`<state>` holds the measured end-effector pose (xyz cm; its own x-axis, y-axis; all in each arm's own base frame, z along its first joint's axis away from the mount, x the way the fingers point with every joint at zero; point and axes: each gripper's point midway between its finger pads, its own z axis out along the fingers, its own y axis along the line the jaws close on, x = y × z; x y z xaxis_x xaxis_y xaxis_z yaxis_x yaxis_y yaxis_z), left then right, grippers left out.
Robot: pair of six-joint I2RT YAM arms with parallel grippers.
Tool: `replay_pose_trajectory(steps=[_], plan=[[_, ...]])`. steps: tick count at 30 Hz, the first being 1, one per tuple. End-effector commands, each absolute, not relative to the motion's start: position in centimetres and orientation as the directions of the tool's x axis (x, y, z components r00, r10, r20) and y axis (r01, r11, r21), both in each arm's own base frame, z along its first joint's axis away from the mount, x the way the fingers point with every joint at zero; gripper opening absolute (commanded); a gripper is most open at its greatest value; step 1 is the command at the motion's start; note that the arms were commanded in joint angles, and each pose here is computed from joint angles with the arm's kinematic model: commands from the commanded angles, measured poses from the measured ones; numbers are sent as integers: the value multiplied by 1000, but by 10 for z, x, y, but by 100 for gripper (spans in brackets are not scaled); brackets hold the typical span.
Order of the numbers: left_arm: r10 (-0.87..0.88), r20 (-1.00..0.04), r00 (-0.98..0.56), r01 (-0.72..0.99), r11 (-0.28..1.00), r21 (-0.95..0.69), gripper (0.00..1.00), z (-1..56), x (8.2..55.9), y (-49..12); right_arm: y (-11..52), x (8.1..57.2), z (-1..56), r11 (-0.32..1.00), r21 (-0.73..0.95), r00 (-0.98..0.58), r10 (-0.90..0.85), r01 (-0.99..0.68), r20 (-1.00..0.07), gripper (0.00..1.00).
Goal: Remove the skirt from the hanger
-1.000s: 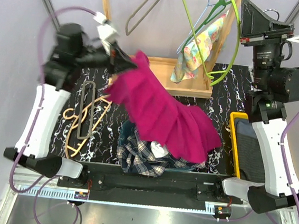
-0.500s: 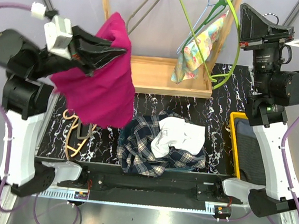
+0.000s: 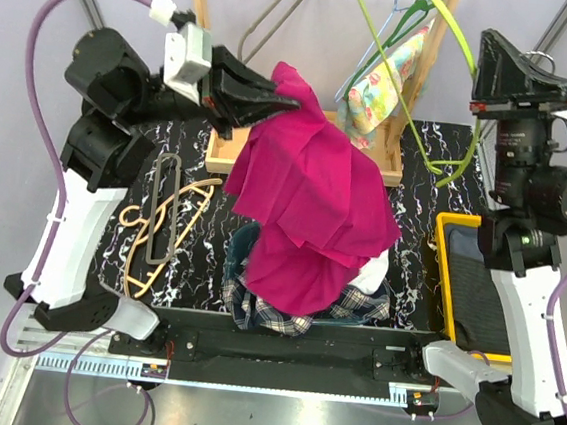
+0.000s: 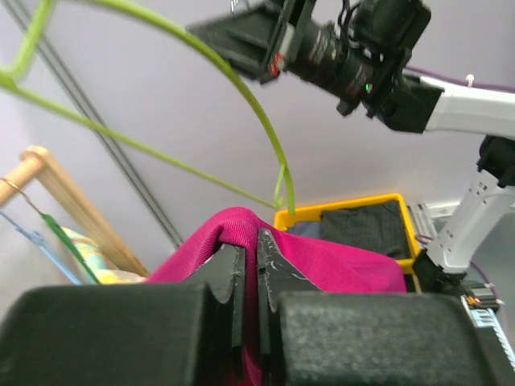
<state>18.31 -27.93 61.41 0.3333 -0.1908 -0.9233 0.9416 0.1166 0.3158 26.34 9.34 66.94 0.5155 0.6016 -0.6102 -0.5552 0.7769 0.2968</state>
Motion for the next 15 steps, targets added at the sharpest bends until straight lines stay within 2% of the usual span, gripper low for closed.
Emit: replay_pose_trajectory(steps=[1, 7, 8, 14, 15], plan=[[-217, -873, 437, 899, 153, 411, 0, 616, 168, -275, 66, 234, 689, 844, 264, 638, 528, -467, -560, 0], [-68, -943, 325, 944, 83, 320, 0, 526, 176, -294, 62, 229, 692, 850, 269, 643, 520, -453, -562, 0], [-16, -963, 271, 961, 58, 269, 0, 494, 179, -300, 62, 228, 692, 850, 269, 643, 520, -453, -562, 0], [173, -960, 219, 975, -4, 221, 0, 392, 174, -305, 65, 230, 691, 841, 273, 629, 533, -467, -566, 0], [198, -948, 248, 968, -4, 253, 0, 381, 176, -305, 65, 230, 691, 836, 279, 624, 541, -473, -564, 0]])
